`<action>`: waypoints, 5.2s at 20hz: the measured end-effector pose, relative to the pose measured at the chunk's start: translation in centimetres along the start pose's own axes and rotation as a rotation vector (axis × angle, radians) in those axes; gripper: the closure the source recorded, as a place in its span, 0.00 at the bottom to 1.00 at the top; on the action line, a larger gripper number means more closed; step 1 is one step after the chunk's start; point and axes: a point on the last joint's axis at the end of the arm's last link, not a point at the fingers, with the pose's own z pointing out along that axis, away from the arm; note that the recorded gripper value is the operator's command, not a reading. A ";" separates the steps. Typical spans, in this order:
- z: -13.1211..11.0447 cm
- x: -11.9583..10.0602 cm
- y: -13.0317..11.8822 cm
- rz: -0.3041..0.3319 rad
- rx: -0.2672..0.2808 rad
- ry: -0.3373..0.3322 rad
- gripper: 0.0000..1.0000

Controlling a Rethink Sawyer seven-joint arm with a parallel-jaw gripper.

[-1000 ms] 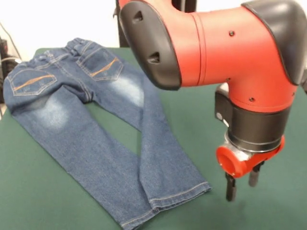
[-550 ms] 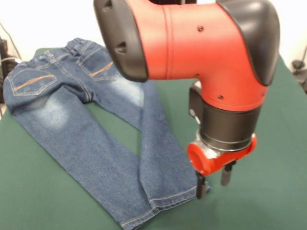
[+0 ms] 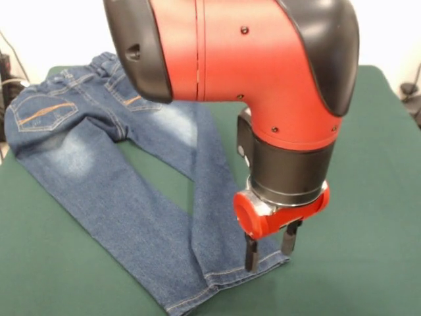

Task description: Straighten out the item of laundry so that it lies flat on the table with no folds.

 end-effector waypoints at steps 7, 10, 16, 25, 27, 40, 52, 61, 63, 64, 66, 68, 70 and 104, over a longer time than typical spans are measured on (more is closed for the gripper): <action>1.1 -0.4 -1.2 0.020 0.020 -0.011 0.00; 1.7 -0.4 -1.8 0.029 0.029 -0.013 0.00; 3.4 0.2 -3.6 0.051 0.059 -0.009 0.00; 4.7 1.0 -4.5 0.053 0.090 0.012 0.00; 4.6 1.0 -4.4 0.046 0.099 0.019 0.00; 0.4 1.1 -5.4 0.011 0.173 0.061 0.00; -1.4 0.3 -5.3 0.014 0.183 0.056 0.00; -0.6 1.0 -6.9 0.069 0.146 0.063 0.00; 0.0 1.5 -7.5 0.087 0.133 0.090 0.00; 0.3 1.8 -7.8 0.095 0.126 0.103 0.00; 1.1 2.5 -8.4 0.115 0.107 0.145 0.00; 2.1 3.1 -8.6 0.130 0.089 0.187 0.00; 3.2 3.8 -8.6 0.145 0.069 0.237 0.00; 3.6 3.3 -8.8 0.222 -0.014 0.289 0.00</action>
